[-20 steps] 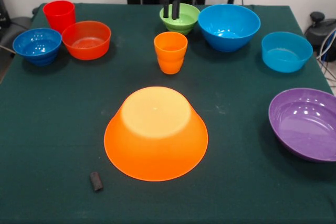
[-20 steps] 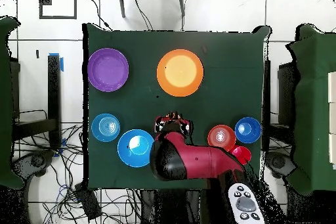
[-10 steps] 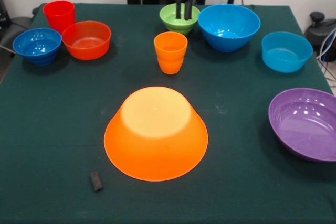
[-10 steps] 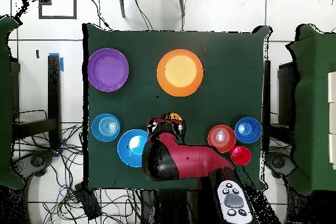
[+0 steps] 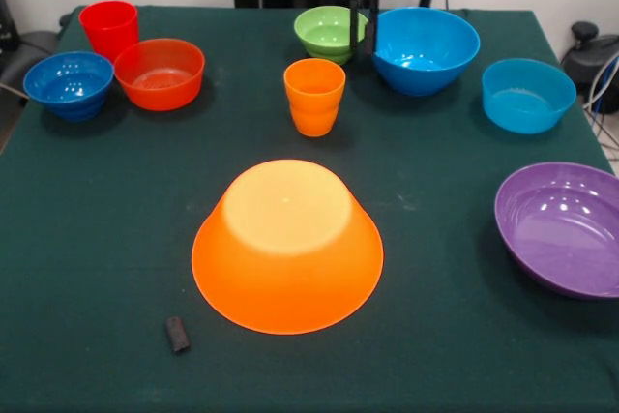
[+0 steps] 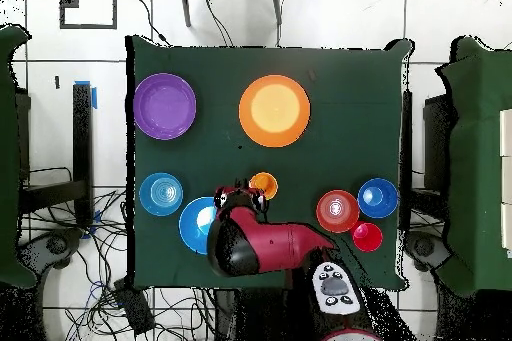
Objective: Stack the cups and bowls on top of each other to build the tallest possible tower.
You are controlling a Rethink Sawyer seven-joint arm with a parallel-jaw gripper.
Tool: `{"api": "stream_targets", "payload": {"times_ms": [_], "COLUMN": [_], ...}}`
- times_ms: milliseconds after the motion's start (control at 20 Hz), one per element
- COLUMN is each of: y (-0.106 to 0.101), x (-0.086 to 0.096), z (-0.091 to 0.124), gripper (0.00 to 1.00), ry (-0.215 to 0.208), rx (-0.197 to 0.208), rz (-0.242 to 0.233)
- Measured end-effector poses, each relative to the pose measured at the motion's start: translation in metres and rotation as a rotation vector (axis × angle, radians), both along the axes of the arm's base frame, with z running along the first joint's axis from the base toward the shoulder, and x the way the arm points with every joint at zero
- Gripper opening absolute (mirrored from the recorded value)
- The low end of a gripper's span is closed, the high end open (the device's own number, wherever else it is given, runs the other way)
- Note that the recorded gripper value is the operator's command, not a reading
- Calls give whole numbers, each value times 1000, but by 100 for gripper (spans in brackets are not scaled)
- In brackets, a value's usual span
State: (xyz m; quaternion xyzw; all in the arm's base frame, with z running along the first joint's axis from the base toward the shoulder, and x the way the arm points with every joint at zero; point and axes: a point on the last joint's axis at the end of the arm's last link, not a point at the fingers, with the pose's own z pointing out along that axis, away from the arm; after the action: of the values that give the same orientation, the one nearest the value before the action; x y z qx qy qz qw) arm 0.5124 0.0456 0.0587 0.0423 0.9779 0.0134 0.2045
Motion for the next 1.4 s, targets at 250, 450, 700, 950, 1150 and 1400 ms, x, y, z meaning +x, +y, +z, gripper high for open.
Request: {"api": "stream_targets", "payload": {"times_ms": [250, 450, 700, 950, 1150, 1400], "y": [-5, -12, -16, -14, -8, -2], "x": [-4, -11, -12, -13, -18, -22], "z": [-13, -27, -28, -30, -34, -43], "gripper": [0, 0, 0, 0, 0, 0], "ry": [-3, 12, 16, 21, 23, 14], "rx": [14, 28, 29, 27, 23, 30], "rz": [-16, -37, -46, -41, -29, -21]}}
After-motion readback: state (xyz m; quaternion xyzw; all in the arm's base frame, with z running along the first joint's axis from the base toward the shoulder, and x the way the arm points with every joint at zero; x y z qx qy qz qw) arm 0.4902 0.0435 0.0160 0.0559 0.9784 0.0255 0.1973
